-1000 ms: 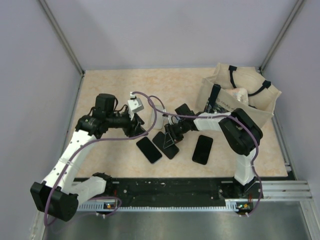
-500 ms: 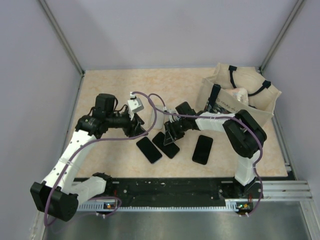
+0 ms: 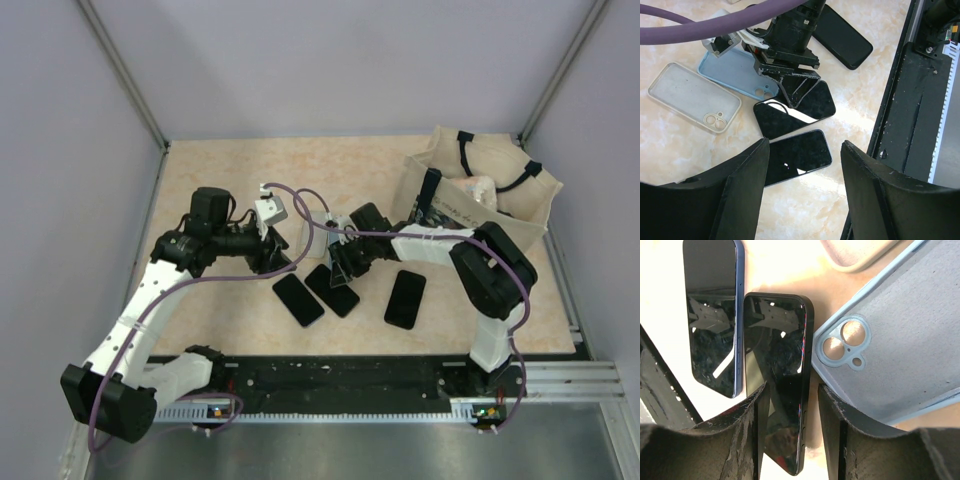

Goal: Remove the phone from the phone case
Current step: Place the phone at the center of the board.

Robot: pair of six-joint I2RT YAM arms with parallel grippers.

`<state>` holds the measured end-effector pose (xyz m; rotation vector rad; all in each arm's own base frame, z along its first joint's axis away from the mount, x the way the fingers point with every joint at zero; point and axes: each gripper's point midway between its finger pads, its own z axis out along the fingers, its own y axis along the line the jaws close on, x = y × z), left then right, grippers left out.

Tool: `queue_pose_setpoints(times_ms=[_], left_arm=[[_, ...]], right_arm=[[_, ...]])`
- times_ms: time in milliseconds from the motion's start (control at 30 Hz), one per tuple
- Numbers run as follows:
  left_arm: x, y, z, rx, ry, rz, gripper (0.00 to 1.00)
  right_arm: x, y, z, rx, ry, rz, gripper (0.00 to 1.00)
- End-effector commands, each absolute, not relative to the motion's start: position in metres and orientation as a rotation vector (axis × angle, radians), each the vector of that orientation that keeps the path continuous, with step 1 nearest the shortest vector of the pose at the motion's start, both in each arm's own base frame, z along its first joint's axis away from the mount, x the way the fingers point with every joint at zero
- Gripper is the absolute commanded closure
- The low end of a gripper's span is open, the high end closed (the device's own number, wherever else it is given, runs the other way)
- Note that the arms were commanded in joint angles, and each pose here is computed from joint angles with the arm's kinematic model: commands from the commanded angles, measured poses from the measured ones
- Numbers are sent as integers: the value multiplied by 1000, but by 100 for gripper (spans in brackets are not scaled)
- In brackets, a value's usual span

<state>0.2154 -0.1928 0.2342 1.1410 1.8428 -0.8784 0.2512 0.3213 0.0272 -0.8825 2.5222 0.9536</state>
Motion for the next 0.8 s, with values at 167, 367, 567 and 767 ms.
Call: queue_pose_setpoints(times_ms=[167, 367, 567, 767], left_arm=[[217, -195, 256, 1132, 1762, -873, 35], [214, -194, 257, 1134, 1761, -867, 35], [213, -194, 256, 1135, 1759, -868, 35], [213, -194, 257, 1135, 1755, -862, 36]], right_arm=[[296, 292, 20, -845, 2496, 640, 55], [312, 293, 24, -814, 2475, 614, 55], [323, 302, 29, -786, 2445, 632, 54], [337, 307, 28, -738, 2427, 652, 54]])
